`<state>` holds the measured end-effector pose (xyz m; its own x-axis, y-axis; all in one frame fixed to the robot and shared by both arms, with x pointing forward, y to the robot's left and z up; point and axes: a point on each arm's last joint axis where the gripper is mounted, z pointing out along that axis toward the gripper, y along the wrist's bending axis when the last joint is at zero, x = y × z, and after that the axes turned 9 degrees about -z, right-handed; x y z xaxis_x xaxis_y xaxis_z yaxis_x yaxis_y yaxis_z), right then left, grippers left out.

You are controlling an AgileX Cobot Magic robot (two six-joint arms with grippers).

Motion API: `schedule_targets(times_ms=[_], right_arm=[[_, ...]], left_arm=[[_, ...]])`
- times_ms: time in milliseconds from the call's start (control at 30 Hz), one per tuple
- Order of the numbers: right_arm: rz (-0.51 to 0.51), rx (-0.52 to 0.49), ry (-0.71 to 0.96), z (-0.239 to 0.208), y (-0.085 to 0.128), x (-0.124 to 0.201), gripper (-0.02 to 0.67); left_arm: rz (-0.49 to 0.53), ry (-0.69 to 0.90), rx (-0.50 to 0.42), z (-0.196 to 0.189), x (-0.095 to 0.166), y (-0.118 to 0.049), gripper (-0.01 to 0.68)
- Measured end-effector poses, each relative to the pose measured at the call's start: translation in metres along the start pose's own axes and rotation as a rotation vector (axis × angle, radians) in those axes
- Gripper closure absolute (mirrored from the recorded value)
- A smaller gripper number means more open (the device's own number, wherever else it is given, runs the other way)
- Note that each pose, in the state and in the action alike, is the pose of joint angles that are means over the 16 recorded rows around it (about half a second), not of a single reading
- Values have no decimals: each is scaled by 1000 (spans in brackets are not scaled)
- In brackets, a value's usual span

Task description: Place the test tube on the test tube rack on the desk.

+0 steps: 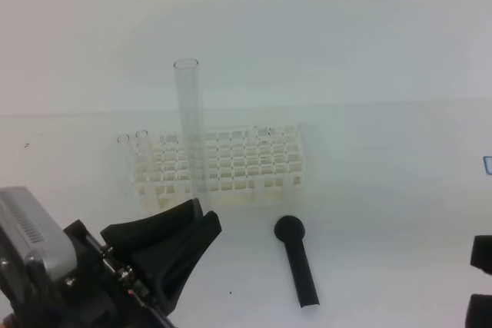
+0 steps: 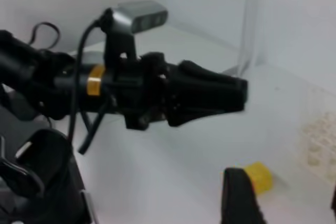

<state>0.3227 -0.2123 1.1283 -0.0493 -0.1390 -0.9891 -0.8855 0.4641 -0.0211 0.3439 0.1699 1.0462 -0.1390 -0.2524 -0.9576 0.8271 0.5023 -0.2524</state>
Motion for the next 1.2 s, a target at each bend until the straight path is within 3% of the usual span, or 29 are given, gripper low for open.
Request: schedule_targets(times_ms=[233,600,1200], right_arm=[[-17,-75,-53,15,-12,-19,259],[-26,-190,-128,58,-39,-47,240],[-33,-290,-94,155,-36,-48,192]], left_arm=[[3,-25,24,0,-2,-2,565],[3,-51,39,0,-5,-4,592],[2,-50,39,0,-4,-3,578]])
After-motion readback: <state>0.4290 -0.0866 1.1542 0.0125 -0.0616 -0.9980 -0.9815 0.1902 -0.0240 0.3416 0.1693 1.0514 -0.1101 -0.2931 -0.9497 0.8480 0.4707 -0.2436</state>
